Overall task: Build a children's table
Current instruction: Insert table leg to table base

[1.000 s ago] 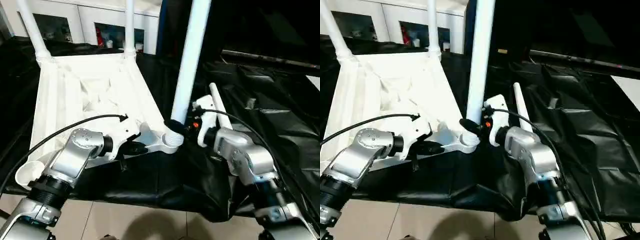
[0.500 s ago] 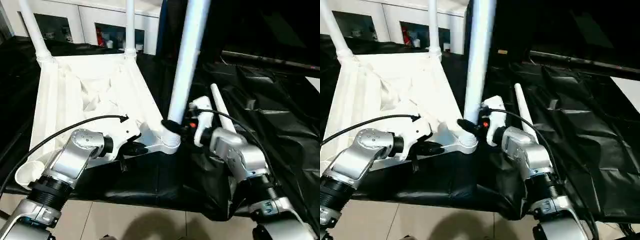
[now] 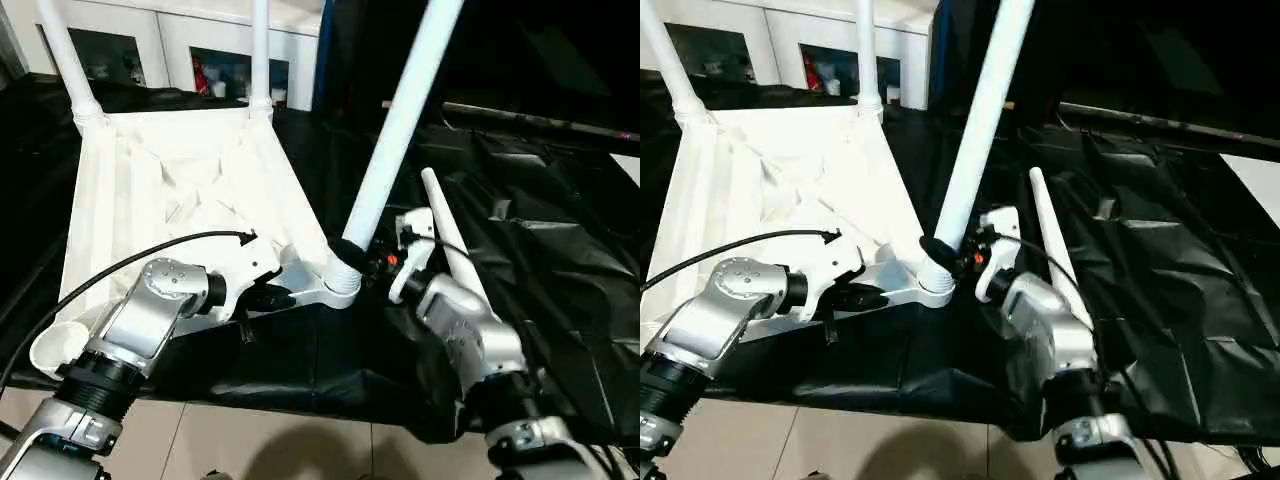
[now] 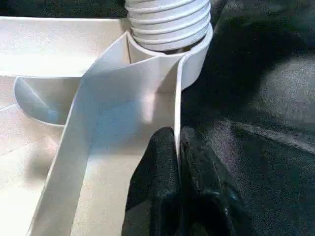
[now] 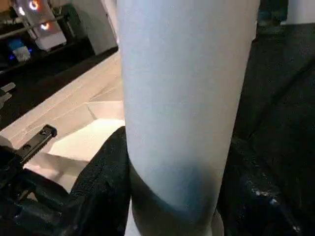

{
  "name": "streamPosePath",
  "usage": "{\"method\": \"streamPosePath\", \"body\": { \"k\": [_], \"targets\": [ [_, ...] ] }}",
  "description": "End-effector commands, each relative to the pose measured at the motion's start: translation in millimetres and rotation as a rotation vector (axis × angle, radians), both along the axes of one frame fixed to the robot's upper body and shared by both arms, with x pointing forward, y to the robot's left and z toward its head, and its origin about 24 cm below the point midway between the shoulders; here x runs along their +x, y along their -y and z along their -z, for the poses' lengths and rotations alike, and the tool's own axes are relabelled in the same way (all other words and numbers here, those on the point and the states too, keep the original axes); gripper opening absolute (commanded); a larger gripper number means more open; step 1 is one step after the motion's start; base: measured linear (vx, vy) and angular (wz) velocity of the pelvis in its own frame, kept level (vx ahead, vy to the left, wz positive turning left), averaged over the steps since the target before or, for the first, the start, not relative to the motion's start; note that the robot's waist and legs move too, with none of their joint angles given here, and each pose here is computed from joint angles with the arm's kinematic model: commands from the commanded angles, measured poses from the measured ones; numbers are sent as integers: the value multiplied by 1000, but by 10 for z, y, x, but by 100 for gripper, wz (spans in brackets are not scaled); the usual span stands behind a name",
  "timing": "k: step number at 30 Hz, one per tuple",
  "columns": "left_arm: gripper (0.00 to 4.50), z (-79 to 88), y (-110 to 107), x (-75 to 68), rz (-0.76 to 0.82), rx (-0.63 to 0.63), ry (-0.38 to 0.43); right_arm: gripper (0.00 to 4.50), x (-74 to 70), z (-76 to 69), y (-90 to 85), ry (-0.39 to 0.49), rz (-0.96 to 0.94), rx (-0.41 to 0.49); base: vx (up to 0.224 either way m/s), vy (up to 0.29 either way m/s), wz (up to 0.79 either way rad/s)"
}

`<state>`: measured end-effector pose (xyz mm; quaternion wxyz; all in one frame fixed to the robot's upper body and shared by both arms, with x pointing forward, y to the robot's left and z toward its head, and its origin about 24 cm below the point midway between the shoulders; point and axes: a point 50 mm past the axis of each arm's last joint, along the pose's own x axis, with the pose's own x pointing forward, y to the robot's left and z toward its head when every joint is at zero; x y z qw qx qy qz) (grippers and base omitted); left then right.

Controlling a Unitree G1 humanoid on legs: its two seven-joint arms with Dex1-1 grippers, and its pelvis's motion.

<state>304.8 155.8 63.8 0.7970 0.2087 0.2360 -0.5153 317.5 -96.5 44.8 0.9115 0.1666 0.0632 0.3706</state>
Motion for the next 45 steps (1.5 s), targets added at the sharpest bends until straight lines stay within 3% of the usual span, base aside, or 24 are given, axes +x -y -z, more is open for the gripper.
{"method": "streamPosePath", "body": {
  "k": [1,10,14,19,24,29,35,45],
  "targets": [
    [0,-25,-18,24,-18,-4,24,190,-114,319,145,-107,75,-64,0,0,0],
    [0,-33,-16,29,-3,5,23,189,-236,440,165,-77,124,-48,0,0,0],
    [0,-27,-24,29,17,29,21,189,-252,428,178,-35,113,-97,0,0,0],
    [0,-1,-33,64,15,57,28,189,-279,315,130,56,22,-228,0,0,0],
    [0,64,-11,58,20,88,24,189,-280,268,117,73,-17,-280,0,0,0],
    [0,134,16,13,44,101,-6,189,-247,230,107,46,-57,-288,0,0,0],
    [0,184,-22,-92,138,125,-80,189,-179,270,118,-65,-160,-294,0,0,0],
    [0,202,5,-140,212,120,-106,189,-155,292,139,-95,-253,-295,0,0,0]
  ]
}}
